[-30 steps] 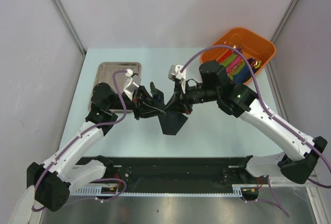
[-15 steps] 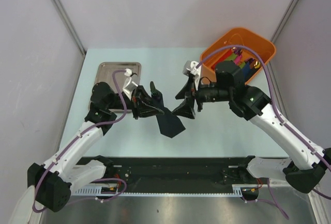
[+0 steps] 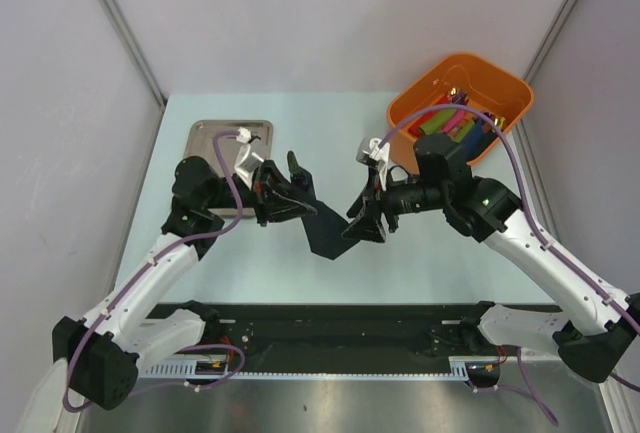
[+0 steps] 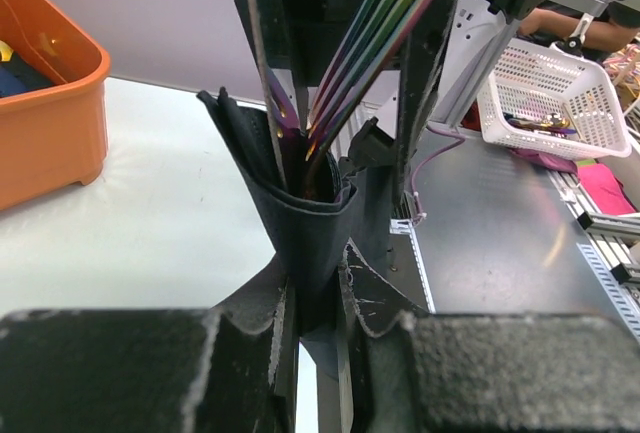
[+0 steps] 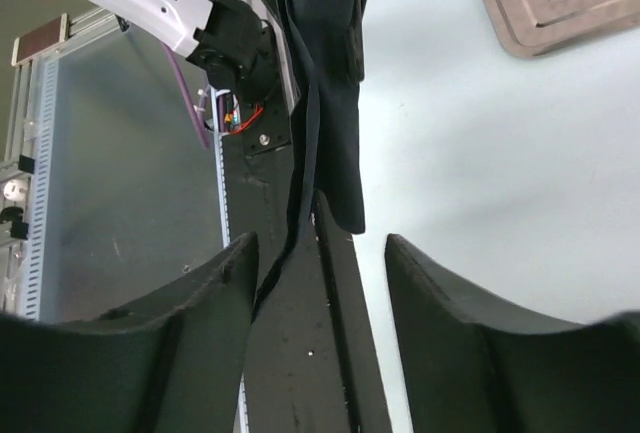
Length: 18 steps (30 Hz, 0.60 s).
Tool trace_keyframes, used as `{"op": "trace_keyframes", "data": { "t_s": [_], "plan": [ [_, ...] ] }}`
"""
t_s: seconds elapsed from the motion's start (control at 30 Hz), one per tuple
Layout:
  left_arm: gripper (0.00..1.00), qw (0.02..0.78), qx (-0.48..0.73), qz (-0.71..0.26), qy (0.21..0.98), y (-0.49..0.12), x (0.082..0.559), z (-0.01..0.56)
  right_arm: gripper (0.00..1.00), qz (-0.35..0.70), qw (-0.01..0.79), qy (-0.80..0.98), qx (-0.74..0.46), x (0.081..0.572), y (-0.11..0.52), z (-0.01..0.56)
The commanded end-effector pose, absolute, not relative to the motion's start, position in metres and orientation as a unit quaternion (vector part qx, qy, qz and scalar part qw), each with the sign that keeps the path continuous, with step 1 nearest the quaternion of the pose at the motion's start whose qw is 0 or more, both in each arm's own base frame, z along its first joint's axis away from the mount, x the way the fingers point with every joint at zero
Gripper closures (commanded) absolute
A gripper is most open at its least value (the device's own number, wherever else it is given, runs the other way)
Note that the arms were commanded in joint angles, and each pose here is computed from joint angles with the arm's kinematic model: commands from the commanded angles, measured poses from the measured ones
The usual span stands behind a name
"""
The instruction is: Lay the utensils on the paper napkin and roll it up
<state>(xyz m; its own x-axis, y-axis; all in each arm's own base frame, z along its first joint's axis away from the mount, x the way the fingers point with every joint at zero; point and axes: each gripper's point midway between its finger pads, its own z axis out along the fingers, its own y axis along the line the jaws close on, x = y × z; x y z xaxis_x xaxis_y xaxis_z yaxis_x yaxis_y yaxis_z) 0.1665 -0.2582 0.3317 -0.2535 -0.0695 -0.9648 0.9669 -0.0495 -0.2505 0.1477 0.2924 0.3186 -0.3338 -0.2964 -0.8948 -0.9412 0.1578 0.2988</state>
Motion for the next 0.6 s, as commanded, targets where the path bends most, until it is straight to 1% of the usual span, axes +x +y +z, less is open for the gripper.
{"op": "trace_keyframes", "data": {
  "t_s": [0.0, 0.03, 0.07, 0.13, 0.17, 0.4, 0.57],
  "plan": [
    [1.0, 0.478, 0.427, -0.578, 0.506, -0.253, 0.168, 0.361, 0.49, 0.453, 0.352, 0.671, -0.469, 0.147, 0.29, 0.317],
    [1.0, 0.479, 0.427, -0.578, 0.505, -0.252, 0.168, 0.362, 0.55, 0.449, 0.348, 0.675, -0.47, 0.147, 0.288, 0.314],
    [1.0, 0.48, 0.426, -0.577, 0.504, -0.252, 0.169, 0.363, 0.67, 0.448, 0.345, 0.677, -0.471, 0.148, 0.288, 0.312],
    [1.0, 0.478, 0.43, -0.581, 0.499, -0.251, 0.166, 0.366, 0.84, 0.445, 0.345, 0.676, -0.476, 0.149, 0.287, 0.31],
    [1.0, 0.478, 0.434, -0.582, 0.495, -0.25, 0.163, 0.367, 1.0, 0.442, 0.348, 0.676, -0.476, 0.151, 0.287, 0.311],
    [1.0, 0.446, 0.449, -0.618, 0.466, -0.249, 0.138, 0.378, 1.0, 0.418, 0.375, 0.666, -0.491, 0.182, 0.297, 0.305],
    [1.0, 0.448, 0.442, -0.63, 0.456, -0.249, 0.13, 0.39, 1.0, 0.419, 0.382, 0.652, -0.503, 0.196, 0.313, 0.302]
  ]
}}
